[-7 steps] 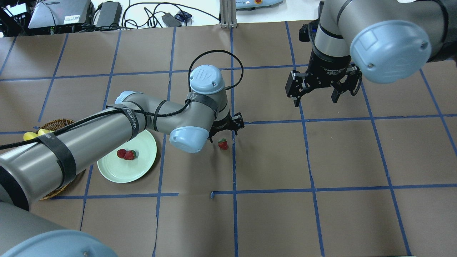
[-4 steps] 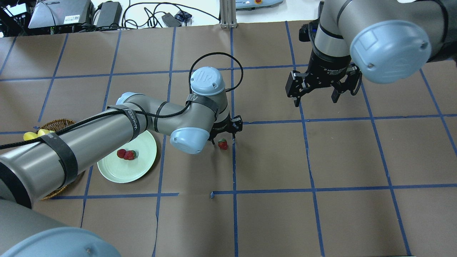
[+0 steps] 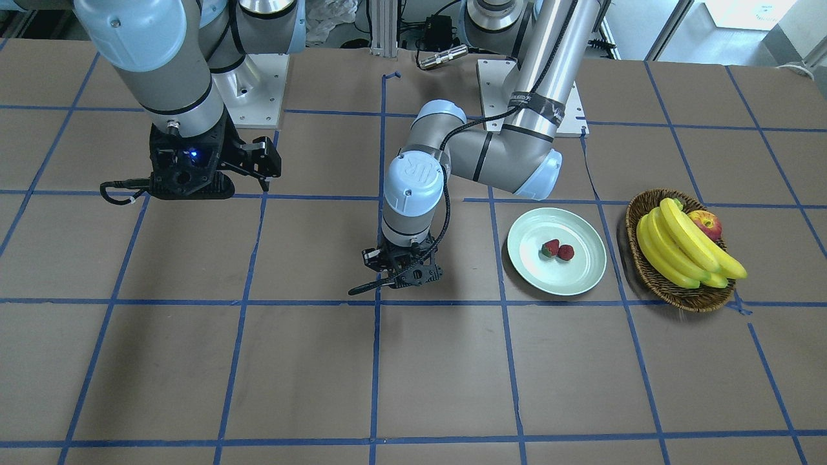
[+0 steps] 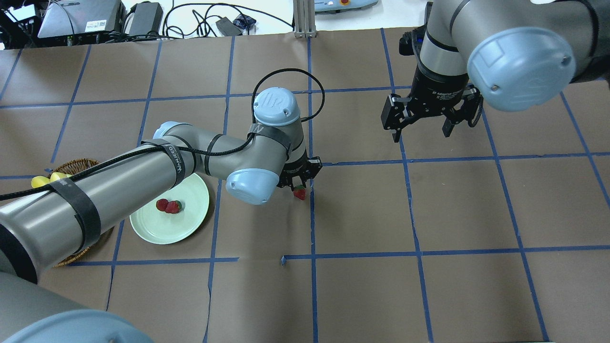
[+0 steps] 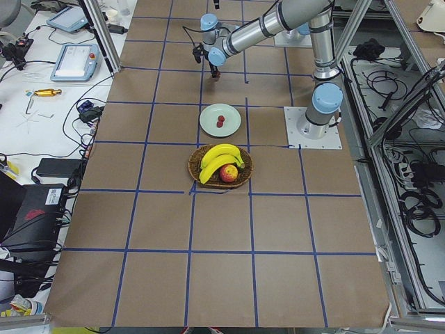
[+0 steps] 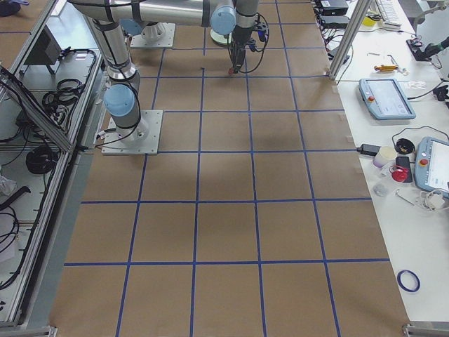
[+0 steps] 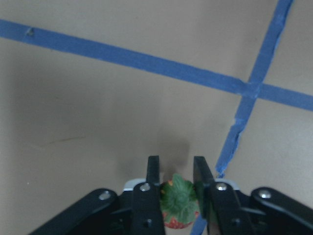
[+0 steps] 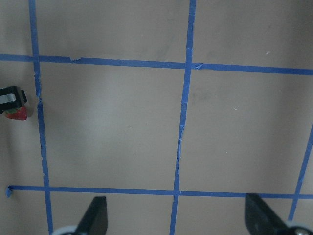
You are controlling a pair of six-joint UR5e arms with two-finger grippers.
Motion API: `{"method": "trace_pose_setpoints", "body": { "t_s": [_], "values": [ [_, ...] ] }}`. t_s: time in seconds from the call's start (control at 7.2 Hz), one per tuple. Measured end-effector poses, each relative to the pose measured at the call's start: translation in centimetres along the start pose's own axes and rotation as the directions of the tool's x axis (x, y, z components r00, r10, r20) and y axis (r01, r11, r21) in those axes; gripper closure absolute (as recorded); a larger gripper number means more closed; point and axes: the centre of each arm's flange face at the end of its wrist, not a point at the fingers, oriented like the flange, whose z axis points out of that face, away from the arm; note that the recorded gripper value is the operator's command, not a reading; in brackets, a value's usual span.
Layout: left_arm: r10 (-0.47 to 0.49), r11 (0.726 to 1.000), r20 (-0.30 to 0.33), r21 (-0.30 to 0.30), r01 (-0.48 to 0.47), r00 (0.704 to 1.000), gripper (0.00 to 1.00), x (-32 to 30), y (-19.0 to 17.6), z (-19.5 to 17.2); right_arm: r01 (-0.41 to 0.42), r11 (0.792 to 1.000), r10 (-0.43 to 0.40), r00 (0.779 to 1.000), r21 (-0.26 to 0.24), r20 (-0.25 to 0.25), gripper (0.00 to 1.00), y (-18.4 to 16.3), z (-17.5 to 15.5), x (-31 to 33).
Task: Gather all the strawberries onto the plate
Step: 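Carry the strawberry over the plate and release it, left gripper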
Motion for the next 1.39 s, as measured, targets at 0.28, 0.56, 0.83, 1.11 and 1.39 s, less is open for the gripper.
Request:
{"method": "trace_pose_setpoints", "body": {
  "t_s": [0.28, 0.56, 0.83, 1.11, 1.39],
  "values": [
    [0.045, 0.999, 0.022, 0.019, -0.045, 0.999, 1.0, -1.1, -1.1, -2.7, -0.001, 1.0, 0.001, 1.0, 0.0, -0.001, 0.0, 0.0, -0.1, 0.0],
    [0.126, 0.992, 0.108, 0.003, -0.127, 0.986, 1.0, -6.1, -4.4, -5.5, -0.002, 1.0, 0.002, 1.0, 0.003, -0.001, 0.0, 0.0, -0.2, 0.1],
    [0.204, 0.979, 0.14, -0.031, -0.202, 0.969, 1.0, -11.8, -7.4, -6.8, -0.002, 1.0, 0.002, 1.0, 0.004, -0.002, 0.0, -0.1, -0.2, 0.1],
    [0.277, 0.96, 0.156, -0.089, -0.266, 0.948, 1.0, -16.9, -9.5, -7.3, -0.003, 1.0, 0.003, 1.0, 0.007, -0.001, 0.0, -0.1, -0.3, 0.1],
    [0.36, 0.928, 0.14, -0.154, -0.339, 0.922, 0.81, -21.1, -10.3, -6.4, -0.004, 1.0, 0.004, 1.0, 0.016, 0.0, 0.0, -0.2, -0.3, 0.1]
  ]
}}
